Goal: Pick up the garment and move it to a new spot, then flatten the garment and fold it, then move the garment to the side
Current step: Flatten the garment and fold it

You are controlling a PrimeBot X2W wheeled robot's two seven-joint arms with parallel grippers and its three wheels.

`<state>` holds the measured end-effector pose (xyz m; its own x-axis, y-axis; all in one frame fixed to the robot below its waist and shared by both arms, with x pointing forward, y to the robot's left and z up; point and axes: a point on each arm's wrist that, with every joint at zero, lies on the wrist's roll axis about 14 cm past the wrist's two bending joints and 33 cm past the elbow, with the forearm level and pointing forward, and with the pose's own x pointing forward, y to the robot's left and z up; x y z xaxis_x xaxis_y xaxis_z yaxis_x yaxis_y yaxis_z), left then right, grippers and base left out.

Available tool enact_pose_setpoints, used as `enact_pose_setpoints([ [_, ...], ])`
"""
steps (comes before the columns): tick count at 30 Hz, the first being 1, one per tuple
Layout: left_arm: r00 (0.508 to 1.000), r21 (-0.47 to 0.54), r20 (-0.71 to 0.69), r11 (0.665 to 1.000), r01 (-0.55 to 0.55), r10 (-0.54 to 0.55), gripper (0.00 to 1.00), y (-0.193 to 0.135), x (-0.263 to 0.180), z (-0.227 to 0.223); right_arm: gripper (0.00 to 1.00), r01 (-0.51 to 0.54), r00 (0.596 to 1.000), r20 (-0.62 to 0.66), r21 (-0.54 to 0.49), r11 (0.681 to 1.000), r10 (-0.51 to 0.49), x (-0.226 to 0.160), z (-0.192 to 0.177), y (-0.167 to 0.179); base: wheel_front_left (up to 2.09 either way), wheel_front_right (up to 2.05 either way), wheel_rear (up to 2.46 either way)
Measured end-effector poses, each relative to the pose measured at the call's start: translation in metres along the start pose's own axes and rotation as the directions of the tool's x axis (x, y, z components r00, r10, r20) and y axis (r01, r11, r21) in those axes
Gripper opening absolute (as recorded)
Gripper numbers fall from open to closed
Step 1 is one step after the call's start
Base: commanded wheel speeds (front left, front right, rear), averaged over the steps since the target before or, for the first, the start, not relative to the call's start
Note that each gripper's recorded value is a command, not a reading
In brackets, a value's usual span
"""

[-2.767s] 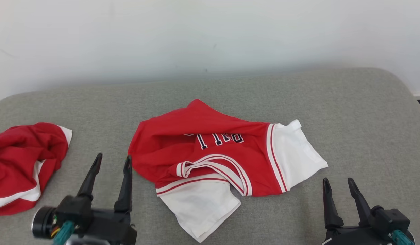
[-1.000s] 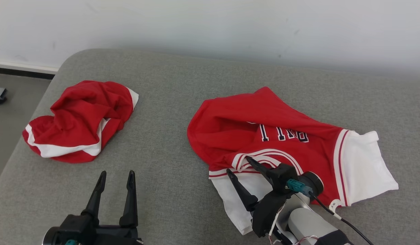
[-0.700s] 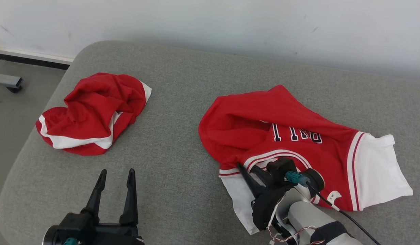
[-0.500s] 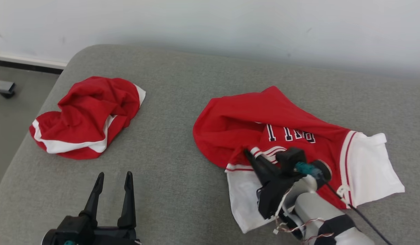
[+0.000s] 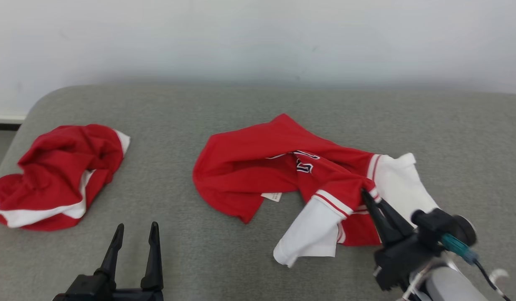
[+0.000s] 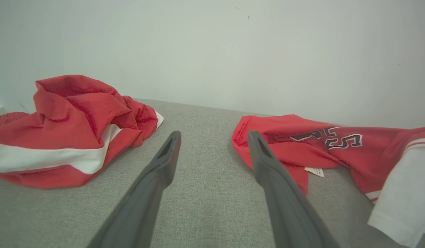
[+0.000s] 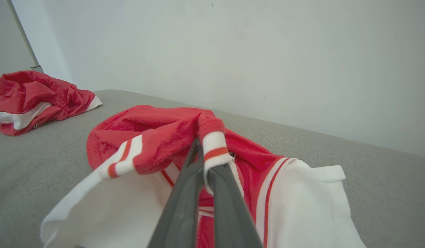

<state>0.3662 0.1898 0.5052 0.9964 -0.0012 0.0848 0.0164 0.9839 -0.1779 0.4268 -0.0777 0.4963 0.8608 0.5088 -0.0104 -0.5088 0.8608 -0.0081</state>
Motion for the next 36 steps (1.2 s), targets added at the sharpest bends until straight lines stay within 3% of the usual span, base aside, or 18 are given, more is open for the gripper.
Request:
enact_pose_setpoints([
  [7, 0.998, -0.011, -0.013, 0.998, 0.065, -0.065, 1.0, -0.021, 0.011, -0.006, 0.0, 0.162, 0.987, -0.022, -0.019, 0.987, -0.162, -0.064, -0.01, -0.046, 0.0, 0.0, 0.0],
  [17, 0.995, -0.019, -0.024, 0.995, 0.097, -0.098, 1.0, -0.033, 0.011, -0.01, 0.0, 0.358, 0.927, -0.1, -0.065, 0.932, -0.363, -0.13, -0.026, -0.107, 0.0, 0.0, 0.0],
  [18, 0.995, -0.018, -0.023, 0.996, 0.092, -0.093, 1.0, -0.032, 0.01, -0.01, 0.6, 0.371, 0.92, -0.113, -0.064, 0.927, -0.376, -0.134, -0.029, -0.11, 0.0, 0.0, 0.0],
  [19, 0.996, -0.017, -0.023, 0.996, 0.087, -0.087, 1.0, -0.03, 0.01, -0.01, 0.98, 0.381, 0.915, -0.115, -0.063, 0.923, -0.386, -0.136, -0.029, -0.112, 0.0, 0.0, 0.0],
  [29, 0.997, -0.017, -0.007, 0.996, 0.082, -0.082, 1.0, -0.028, 0.009, -0.004, 1.0, 0.439, 0.898, 0.009, -0.055, 0.897, -0.439, -0.141, 0.005, -0.114, 0.0, 0.0, 0.0],
  [36, 0.996, -0.012, -0.002, 0.996, 0.089, -0.089, 1.0, -0.031, 0.009, -0.002, 1.0, 0.435, 0.897, 0.106, -0.023, 0.9, -0.43, -0.136, 0.029, -0.097, 0.0, 0.0, 0.0],
])
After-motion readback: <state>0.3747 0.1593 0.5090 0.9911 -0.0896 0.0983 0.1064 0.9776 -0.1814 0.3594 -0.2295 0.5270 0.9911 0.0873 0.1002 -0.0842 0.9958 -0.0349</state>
